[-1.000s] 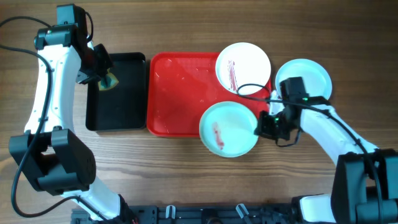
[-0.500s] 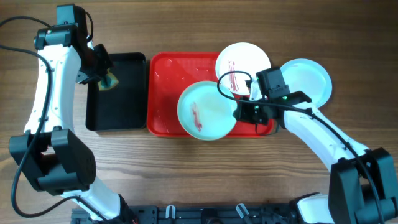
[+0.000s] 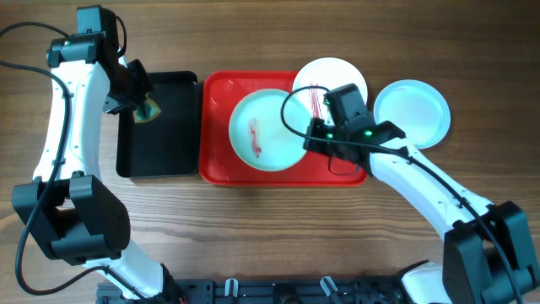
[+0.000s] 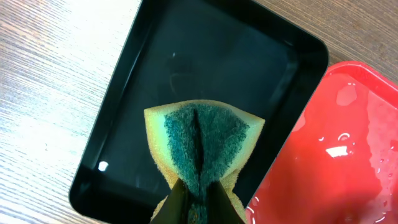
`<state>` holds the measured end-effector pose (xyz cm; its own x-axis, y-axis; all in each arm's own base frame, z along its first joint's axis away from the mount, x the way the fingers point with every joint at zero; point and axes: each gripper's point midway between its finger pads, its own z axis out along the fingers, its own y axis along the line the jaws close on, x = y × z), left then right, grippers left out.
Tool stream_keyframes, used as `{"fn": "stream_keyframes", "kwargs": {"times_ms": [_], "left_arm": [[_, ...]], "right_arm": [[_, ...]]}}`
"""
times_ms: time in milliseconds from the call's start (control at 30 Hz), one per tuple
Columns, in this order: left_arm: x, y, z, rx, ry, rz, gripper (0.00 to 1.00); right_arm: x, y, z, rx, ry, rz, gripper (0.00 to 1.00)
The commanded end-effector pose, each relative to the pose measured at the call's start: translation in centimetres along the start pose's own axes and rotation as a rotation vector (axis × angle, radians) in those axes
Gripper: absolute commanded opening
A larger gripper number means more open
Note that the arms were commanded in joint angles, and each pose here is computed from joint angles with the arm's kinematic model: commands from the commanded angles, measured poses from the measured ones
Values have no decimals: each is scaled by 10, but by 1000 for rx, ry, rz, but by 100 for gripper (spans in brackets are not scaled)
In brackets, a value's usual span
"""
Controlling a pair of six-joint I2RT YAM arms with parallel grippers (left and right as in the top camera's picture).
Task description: Clean dirty plates on tray and stack at the side
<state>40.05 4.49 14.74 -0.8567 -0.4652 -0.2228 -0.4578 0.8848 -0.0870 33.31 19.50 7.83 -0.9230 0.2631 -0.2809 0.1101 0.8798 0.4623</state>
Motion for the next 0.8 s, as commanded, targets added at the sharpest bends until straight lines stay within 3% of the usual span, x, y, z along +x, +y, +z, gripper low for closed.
{"fn": "stream_keyframes", "kwargs": {"times_ms": [0,233,400,433,533,633,767], "left_arm": [[1,-3,-1,13,3,15,4],[1,-3,-1,13,3,16,4],[1,-3,-1,13,2,15,4],[1,-3,-1,13,2,15,4],[1,-3,-1,13,2,15,4],[1,-3,-1,13,2,15,4],[0,-4,-1,15,-1,15,4]], "right_arm": [[-5,12,18,40,-39,71,4],[35,13,63,89,59,154,5],[41,17,64,78,83,146,6],[42,21,64,59,95,123,16],[41,28,61,36,111,55,33],[26,40,51,36,94,-88,44],[-5,53,32,60,47,-243,51]]}}
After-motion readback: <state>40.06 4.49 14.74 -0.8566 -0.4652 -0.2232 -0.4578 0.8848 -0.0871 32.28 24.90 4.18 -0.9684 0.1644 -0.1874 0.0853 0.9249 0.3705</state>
